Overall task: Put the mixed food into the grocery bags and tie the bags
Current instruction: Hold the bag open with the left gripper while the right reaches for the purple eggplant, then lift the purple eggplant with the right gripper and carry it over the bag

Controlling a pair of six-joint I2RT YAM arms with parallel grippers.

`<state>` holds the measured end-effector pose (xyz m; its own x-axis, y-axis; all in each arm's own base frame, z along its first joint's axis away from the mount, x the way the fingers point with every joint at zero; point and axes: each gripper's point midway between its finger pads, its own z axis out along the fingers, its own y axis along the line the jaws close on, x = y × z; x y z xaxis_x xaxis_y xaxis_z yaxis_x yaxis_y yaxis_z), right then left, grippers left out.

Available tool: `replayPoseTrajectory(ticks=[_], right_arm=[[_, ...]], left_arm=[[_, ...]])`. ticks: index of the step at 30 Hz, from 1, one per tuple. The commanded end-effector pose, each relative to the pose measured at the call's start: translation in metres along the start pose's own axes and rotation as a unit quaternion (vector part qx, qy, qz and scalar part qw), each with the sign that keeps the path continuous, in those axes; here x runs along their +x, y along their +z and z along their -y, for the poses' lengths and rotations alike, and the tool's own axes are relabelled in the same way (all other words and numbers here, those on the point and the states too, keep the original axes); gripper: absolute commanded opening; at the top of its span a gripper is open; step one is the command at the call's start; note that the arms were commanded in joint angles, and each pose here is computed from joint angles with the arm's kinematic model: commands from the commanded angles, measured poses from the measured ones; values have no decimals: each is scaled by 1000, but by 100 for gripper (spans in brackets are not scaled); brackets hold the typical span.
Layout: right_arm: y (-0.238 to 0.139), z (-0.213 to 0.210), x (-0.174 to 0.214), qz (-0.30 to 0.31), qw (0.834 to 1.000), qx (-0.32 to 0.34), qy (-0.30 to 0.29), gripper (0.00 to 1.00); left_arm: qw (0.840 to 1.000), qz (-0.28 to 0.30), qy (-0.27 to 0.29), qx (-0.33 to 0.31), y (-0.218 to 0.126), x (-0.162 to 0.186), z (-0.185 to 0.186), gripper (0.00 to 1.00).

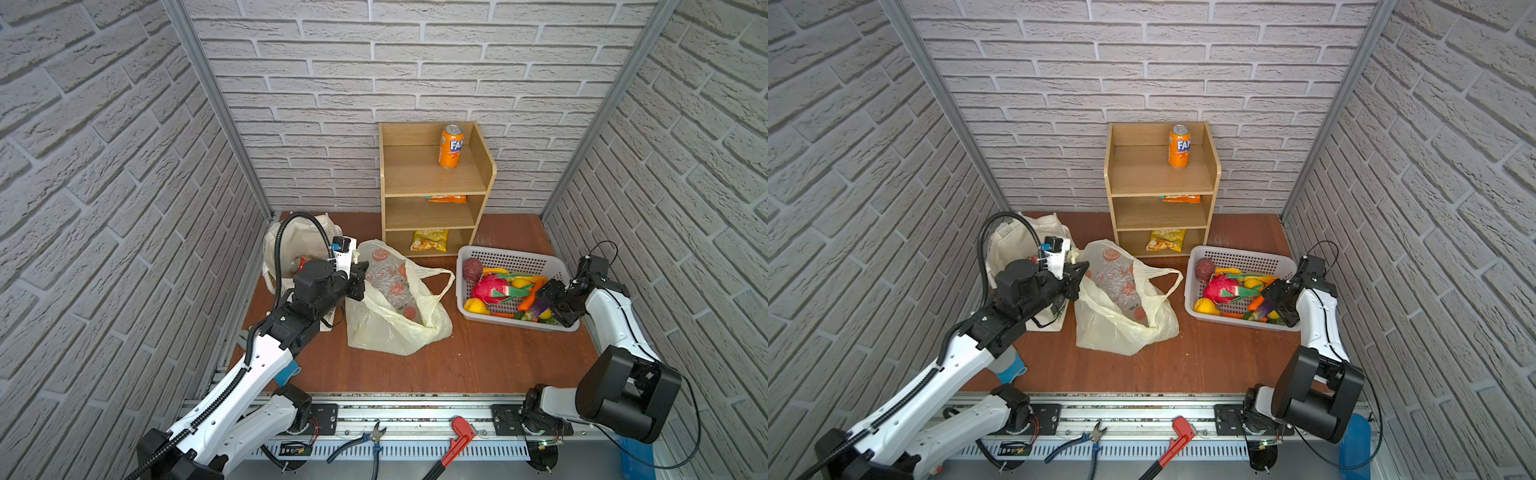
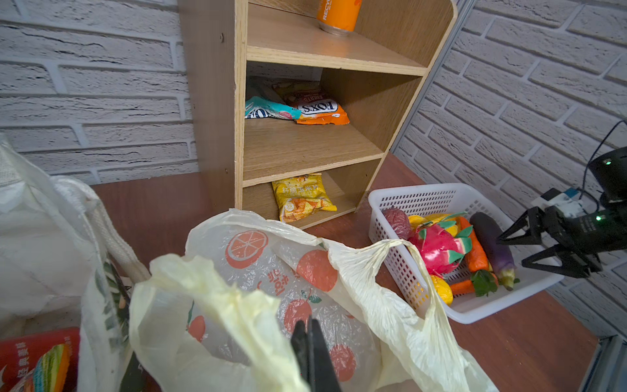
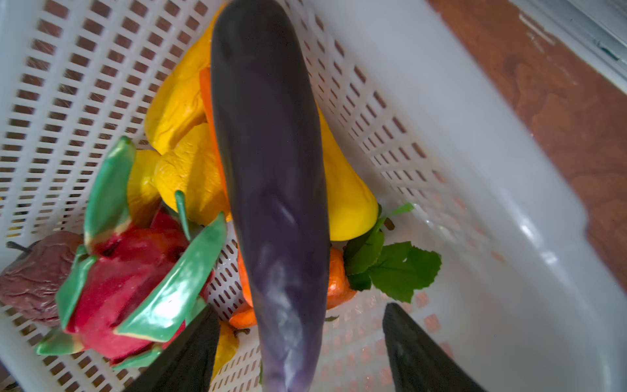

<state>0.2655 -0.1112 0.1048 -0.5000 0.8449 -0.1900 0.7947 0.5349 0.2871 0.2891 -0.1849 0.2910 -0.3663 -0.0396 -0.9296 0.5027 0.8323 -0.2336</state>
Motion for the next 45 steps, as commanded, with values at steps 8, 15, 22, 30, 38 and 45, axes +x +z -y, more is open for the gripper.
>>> replayPoseTrajectory(ticks=[8, 15, 22, 30, 38, 45], right_arm=[[25, -8, -13, 3, 1000, -19, -10, 63], [21, -16, -13, 6, 999, -40, -14, 27], [-29, -48, -23, 57, 991, -125, -4, 19], [-117, -130, -12, 126, 944, -291, -87, 19], [-168, -262, 96, 112, 856, -401, -306, 19], [-162, -337, 206, 89, 775, -427, -456, 19]], left_arm=[[1000, 17, 3, 24, 9, -12, 10, 0], [1000, 15, 0, 26, 12, -13, 12, 0], [999, 18, 4, 30, 11, -17, 14, 0], [999, 21, 27, 41, 11, -16, 21, 0], [997, 29, 47, 62, 11, -21, 31, 0], [997, 31, 45, 54, 15, -20, 28, 0]])
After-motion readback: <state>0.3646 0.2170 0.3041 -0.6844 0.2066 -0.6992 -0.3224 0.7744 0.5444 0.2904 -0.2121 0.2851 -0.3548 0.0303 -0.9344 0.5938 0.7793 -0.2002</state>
